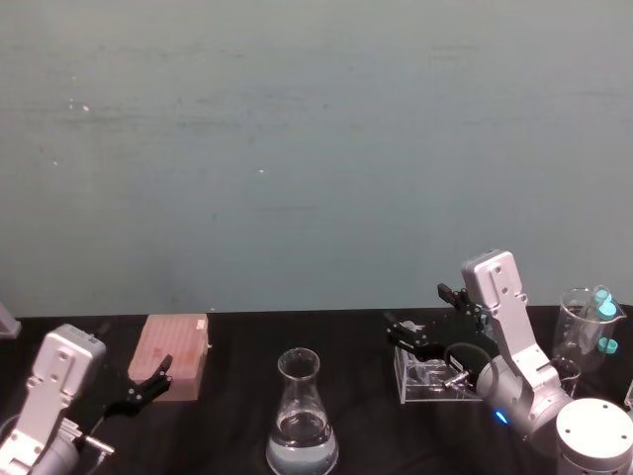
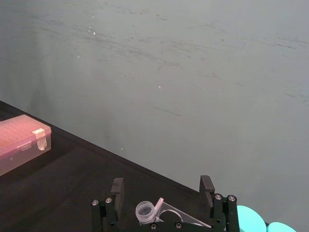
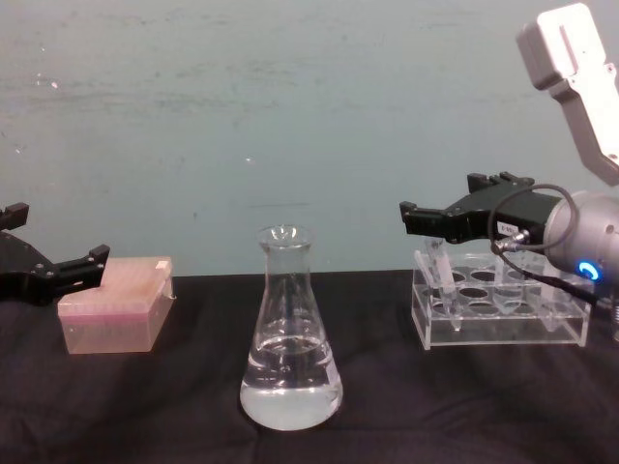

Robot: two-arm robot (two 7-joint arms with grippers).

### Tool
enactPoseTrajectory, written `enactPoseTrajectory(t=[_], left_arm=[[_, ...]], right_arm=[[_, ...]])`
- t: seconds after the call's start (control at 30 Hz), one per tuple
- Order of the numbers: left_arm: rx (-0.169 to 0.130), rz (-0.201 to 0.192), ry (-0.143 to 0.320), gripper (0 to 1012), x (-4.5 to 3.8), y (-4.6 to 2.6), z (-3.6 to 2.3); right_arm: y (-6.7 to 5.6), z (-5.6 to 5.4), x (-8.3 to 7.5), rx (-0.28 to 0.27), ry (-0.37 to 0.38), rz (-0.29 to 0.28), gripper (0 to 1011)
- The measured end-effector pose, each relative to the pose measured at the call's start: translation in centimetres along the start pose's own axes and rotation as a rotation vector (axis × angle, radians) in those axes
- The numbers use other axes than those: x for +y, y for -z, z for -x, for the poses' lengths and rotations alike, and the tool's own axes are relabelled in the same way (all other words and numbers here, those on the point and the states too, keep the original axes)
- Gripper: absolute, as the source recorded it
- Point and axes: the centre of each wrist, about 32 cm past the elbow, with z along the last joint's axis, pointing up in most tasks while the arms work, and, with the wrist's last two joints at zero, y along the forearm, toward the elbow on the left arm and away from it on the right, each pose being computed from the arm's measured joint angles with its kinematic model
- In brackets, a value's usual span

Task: Pour the liquid from the test tube into the beaker using one hand.

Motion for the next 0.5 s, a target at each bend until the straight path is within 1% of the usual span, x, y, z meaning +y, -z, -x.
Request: enactPoseTrajectory(t=[0.5], left_arm=[[0.000, 0.000, 0.000, 1000, 0.00, 0.00, 0.00]], right_arm=[[-0.04, -0.09, 0.02, 0.003, -0.004, 0.000, 1003]])
